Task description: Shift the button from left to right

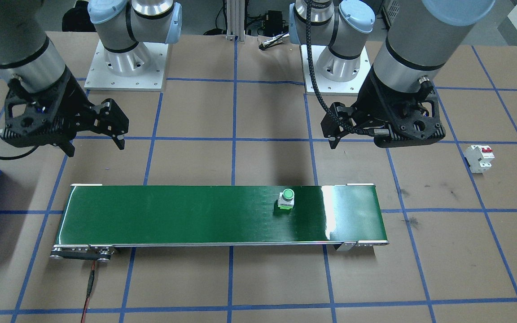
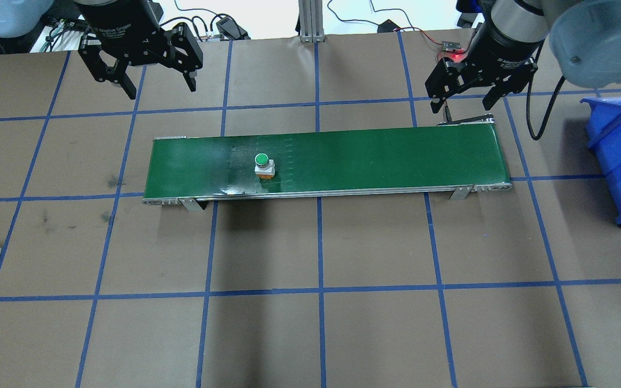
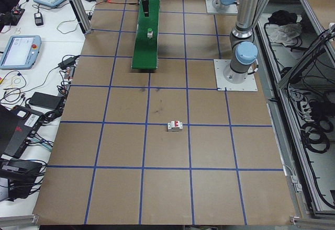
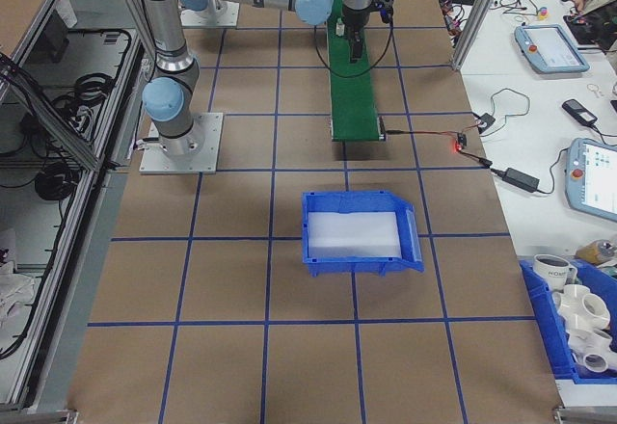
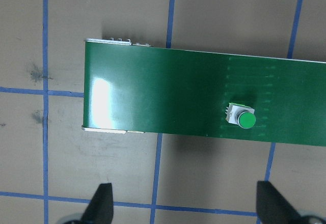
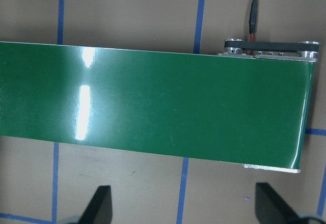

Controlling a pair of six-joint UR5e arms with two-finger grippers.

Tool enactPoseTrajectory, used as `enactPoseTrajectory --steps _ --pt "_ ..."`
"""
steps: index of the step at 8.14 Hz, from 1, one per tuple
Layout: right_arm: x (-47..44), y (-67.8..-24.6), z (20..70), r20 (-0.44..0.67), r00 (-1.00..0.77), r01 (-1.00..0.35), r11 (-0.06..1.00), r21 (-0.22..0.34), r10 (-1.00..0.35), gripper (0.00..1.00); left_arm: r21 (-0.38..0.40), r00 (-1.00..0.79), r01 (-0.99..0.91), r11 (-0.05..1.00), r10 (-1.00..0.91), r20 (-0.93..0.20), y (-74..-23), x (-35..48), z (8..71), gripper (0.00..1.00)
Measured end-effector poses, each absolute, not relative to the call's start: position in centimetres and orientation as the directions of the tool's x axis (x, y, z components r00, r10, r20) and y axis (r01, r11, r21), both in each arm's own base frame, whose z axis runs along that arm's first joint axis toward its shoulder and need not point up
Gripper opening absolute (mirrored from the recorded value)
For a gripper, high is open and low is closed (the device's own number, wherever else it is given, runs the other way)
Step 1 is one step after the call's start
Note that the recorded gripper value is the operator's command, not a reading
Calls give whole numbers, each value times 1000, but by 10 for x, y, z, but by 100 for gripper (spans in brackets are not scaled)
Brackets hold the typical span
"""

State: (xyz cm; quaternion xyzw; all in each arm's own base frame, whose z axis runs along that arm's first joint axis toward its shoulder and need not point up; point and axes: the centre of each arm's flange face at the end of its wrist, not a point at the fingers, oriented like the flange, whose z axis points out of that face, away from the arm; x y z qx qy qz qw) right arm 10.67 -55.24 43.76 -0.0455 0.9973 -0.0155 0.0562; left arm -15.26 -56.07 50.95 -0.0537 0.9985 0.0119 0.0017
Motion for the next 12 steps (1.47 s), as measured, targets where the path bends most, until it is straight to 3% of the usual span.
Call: enactPoseTrajectory --steps 4,10,12 --pt "109 -570 390 -158 -985 -63 997 -36 -68 100 22 -994 -107 994 -107 -5 -561 -153 510 100" --pt "111 -570 351 -167 -952 250 966 72 258 100 23 -994 -107 994 -107 -1 -561 -153 510 100" --pt "113 -570 347 -175 -937 289 953 92 302 100 23 -994 -108 994 -108 -1 -561 -153 510 100"
